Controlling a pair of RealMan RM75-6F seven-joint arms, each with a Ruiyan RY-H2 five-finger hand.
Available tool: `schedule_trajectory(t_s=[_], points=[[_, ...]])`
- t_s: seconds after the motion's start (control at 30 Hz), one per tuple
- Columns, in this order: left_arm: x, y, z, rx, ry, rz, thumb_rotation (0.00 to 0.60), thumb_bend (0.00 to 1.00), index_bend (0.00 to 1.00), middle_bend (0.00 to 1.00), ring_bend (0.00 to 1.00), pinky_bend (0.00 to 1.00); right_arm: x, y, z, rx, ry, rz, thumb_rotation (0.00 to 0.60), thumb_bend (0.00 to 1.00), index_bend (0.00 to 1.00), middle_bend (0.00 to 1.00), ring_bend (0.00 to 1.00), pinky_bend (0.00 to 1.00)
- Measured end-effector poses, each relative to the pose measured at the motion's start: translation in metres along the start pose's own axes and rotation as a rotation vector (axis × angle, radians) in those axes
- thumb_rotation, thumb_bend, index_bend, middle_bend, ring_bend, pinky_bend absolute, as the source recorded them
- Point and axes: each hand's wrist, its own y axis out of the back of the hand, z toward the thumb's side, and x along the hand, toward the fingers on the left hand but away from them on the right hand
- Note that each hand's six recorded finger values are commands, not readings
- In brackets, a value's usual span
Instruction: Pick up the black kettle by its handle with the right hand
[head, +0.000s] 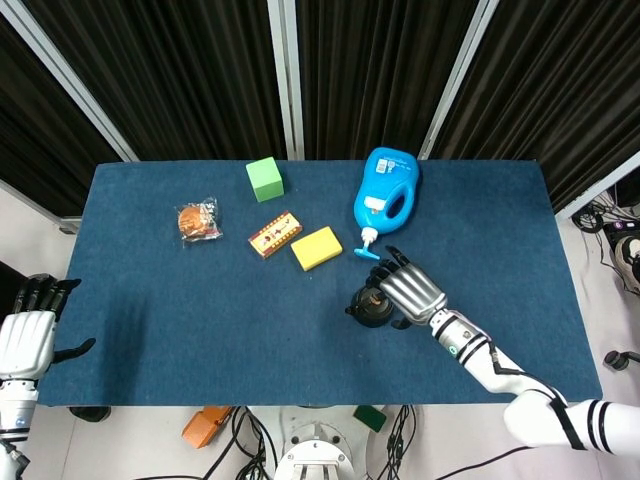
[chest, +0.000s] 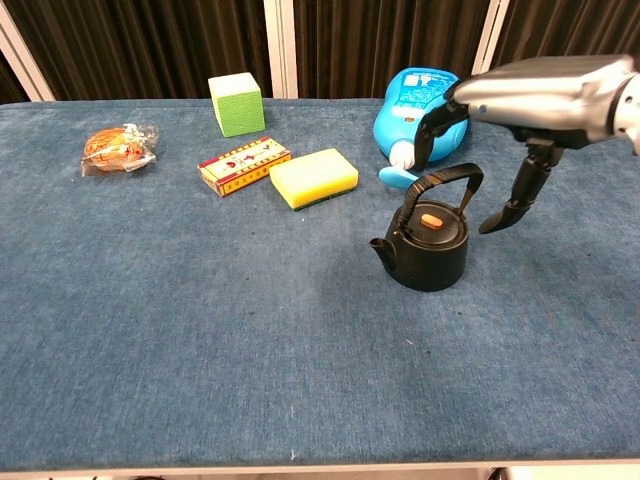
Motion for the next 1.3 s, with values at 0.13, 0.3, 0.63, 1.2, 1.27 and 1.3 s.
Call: schedule_trajectory(t_s=[0.13,0.3,0.63,1.2,1.27,1.3], points=[[0.0,-0.002,-0.002,-0.001,0.005,-0.003,0.6,0.02,0.17,0.17,0.1,0.0,-0.006,-0.006,0.006,0.008,0.009,0.026,0.6,0.04,0.48,0.4,0.34,0.0],[-0.001,-0.003,-0.005,-0.003,0.01,-0.006,0.6,0.02,0.17,0.17,0.1,0.0,-0.01,-0.012,0.009,0.015,0.013,0.045,0.6,0.04,0.55,0.46,0.4,0.0],[-0.002,-0.005,-0.008,-0.007,0.018,-0.009,0.6,0.02,0.17,0.17,0.1,0.0,-0.013,-0.016,0.01,0.018,0.0,0.069,0.6,0.04,0.63,0.54,0.49,0.0],[-0.004,-0.004,-0.012,-0.006,0.027,-0.006,0.6,0.02,0.17,0.17,0.1,0.0,-0.015,-0.026,0.01,0.0,-0.017,0.111,0.6,0.04,0.78,0.67,0.75,0.0],[-0.005,-0.004,-0.013,-0.006,0.031,-0.006,0.6,0.02,0.17,0.17,0.1,0.0,-0.015,-0.026,0.011,-0.013,-0.017,0.12,0.6,0.04,0.8,0.68,0.78,0.0],[-0.005,-0.004,-0.013,-0.005,0.032,-0.006,0.6,0.02,0.17,0.17,0.1,0.0,-0.015,-0.027,0.011,-0.021,-0.016,0.124,0.6,0.04,0.8,0.69,0.79,0.0]])
